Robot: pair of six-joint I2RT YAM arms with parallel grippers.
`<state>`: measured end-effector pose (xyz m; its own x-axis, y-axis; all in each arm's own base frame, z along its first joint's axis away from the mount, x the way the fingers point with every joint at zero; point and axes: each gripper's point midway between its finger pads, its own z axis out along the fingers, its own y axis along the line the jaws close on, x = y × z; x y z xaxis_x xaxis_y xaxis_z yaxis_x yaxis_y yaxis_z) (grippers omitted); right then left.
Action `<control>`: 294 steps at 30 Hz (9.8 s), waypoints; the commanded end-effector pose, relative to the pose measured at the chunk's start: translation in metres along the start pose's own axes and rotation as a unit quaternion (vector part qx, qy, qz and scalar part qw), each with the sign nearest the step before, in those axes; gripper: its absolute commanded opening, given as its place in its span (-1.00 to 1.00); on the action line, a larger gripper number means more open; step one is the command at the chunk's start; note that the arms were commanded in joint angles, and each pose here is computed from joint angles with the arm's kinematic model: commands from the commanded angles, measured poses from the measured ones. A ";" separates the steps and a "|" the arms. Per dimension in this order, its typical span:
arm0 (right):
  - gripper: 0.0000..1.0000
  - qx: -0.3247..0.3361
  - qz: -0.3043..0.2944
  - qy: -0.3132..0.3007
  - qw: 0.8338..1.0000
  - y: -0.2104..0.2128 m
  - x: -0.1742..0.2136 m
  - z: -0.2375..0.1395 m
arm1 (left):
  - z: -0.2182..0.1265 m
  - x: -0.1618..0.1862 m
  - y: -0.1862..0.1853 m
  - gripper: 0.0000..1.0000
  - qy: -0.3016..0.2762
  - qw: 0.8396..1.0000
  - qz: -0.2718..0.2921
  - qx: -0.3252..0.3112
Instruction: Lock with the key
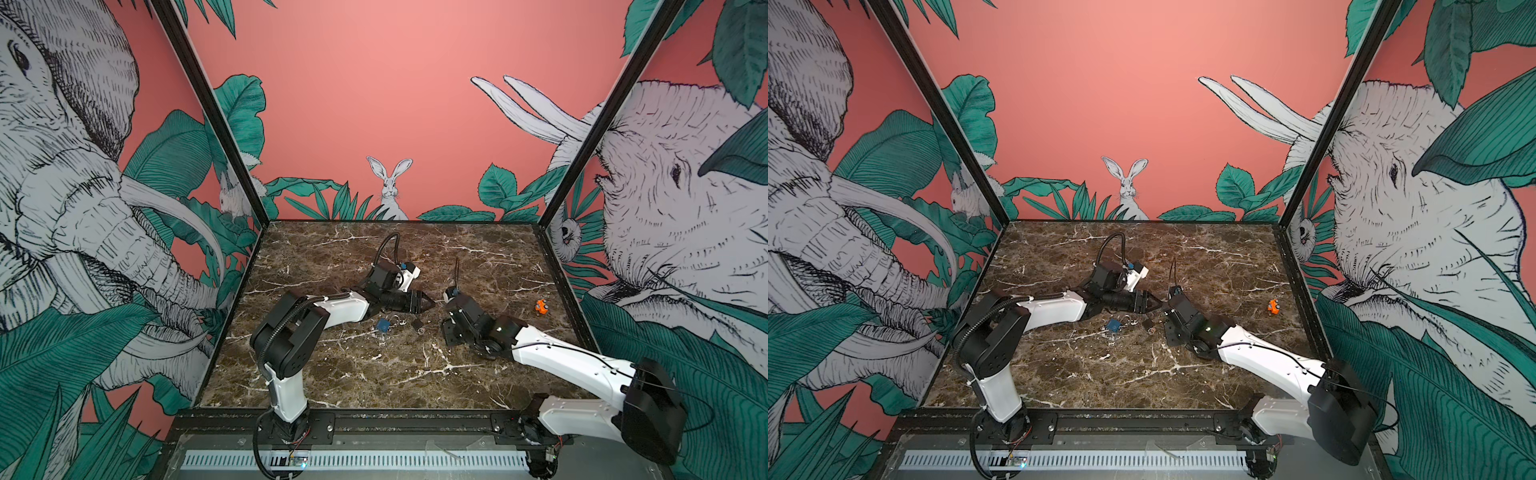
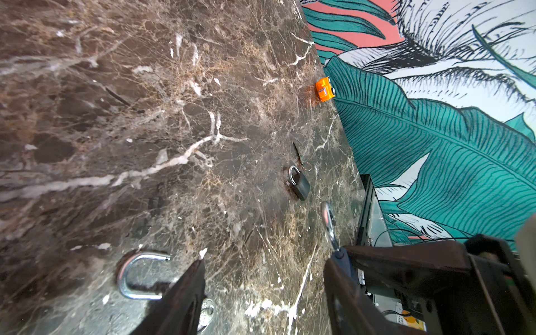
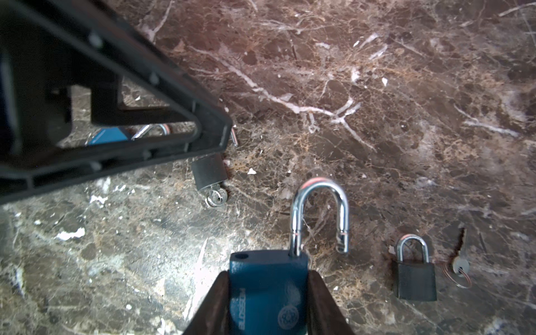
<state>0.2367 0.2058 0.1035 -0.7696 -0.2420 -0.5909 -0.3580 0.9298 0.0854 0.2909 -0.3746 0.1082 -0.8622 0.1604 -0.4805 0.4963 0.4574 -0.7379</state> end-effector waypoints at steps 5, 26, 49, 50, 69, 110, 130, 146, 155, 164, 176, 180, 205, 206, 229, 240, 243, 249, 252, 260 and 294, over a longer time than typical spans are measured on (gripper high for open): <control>-0.52 -0.056 -0.023 -0.041 0.997 0.019 -0.014 -0.010 | -0.002 -0.011 -0.022 0.32 -0.005 0.999 0.009 0.031; -0.52 -0.101 -0.044 -0.058 0.992 0.036 -0.025 -0.019 | 0.021 0.013 -0.052 -0.01 0.048 0.995 0.010 0.087; -0.48 -0.052 -0.035 -0.089 0.994 0.017 -0.033 -0.020 | 0.036 0.020 -0.061 -0.93 0.049 0.990 -0.001 0.131; -0.48 -0.049 -0.034 -0.092 0.994 0.016 -0.034 -0.020 | 0.036 0.020 -0.061 -0.95 0.050 0.990 -0.002 0.131; -0.11 -0.044 -0.009 -0.095 0.994 0.009 -0.040 -0.009 | 0.041 0.001 -0.053 -1.00 0.009 0.995 -0.007 0.100; -0.13 -0.106 -0.109 -0.324 0.934 -0.020 -0.083 -0.094 | -0.008 -0.074 -0.107 -1.00 -0.122 0.926 -0.238 0.266; -0.45 -0.130 -0.090 -0.297 0.942 -0.011 -0.090 -0.068 | -0.015 -0.080 -0.127 -1.00 -0.113 0.927 -0.214 0.285; -1.00 -0.158 -0.003 -0.245 0.957 -0.013 -0.087 -0.074 | -0.017 -0.080 -0.109 0.95 -0.109 0.952 -0.140 0.251; -1.00 -0.258 0.098 -0.116 0.954 0.006 -0.049 -0.097 | -0.049 -0.095 -0.036 0.95 -0.121 0.985 0.089 -0.088; -1.00 -0.331 0.151 -0.045 0.930 0.007 -0.027 -0.100 | -0.069 -0.093 -0.041 0.95 -0.112 0.961 0.231 -0.104; -1.00 -0.418 0.202 -0.049 0.884 0.010 -0.036 -0.103 | -0.060 -0.050 -0.088 0.89 -0.069 0.947 0.297 0.096; -1.00 -0.426 0.212 -0.045 0.879 0.011 -0.031 -0.101 | -0.058 -0.043 -0.093 0.83 -0.063 0.942 0.302 0.130; -1.00 -0.438 0.218 -0.093 0.867 0.009 -0.056 -0.113 | -0.031 -0.009 -0.143 0.09 -0.012 0.927 0.235 0.290; -1.00 -0.437 0.218 -0.095 0.867 0.008 -0.056 -0.114 | -0.031 -0.008 -0.144 0.07 -0.012 0.927 0.235 0.292; -1.00 -0.408 0.209 -0.137 0.878 -0.010 -0.068 -0.127 | -0.029 0.001 -0.138 -0.41 0.005 0.932 0.214 0.291; -1.00 -0.400 0.204 -0.146 0.881 -0.014 -0.067 -0.127 | -0.028 0.001 -0.138 -0.52 0.004 0.932 0.203 0.301; -1.00 -0.399 0.203 -0.146 0.882 -0.014 -0.067 -0.126 | -0.028 0.000 -0.138 -0.54 0.004 0.932 0.203 0.302; -1.00 -0.393 0.201 -0.146 0.885 -0.017 -0.064 -0.125 | -0.029 0.001 -0.139 -0.61 0.005 0.931 0.202 0.305; -1.00 -0.390 0.202 -0.147 0.886 -0.018 -0.063 -0.124 | -0.030 0.003 -0.139 -0.63 0.007 0.931 0.201 0.306; -1.00 -0.382 0.199 -0.143 0.891 -0.021 -0.057 -0.119 | -0.030 0.005 -0.138 -0.77 0.007 0.931 0.198 0.307; -1.00 -0.347 0.163 -0.190 0.904 -0.034 -0.068 -0.104 | -0.048 0.024 -0.213 -1.00 0.040 0.889 0.221 0.399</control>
<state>0.2293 0.1666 0.2284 -0.7316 0.2076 -0.6493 -0.5102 0.4650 0.7236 0.2156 -0.4188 0.2266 -0.7190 0.2324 -0.6550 0.6075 -0.2477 -0.7547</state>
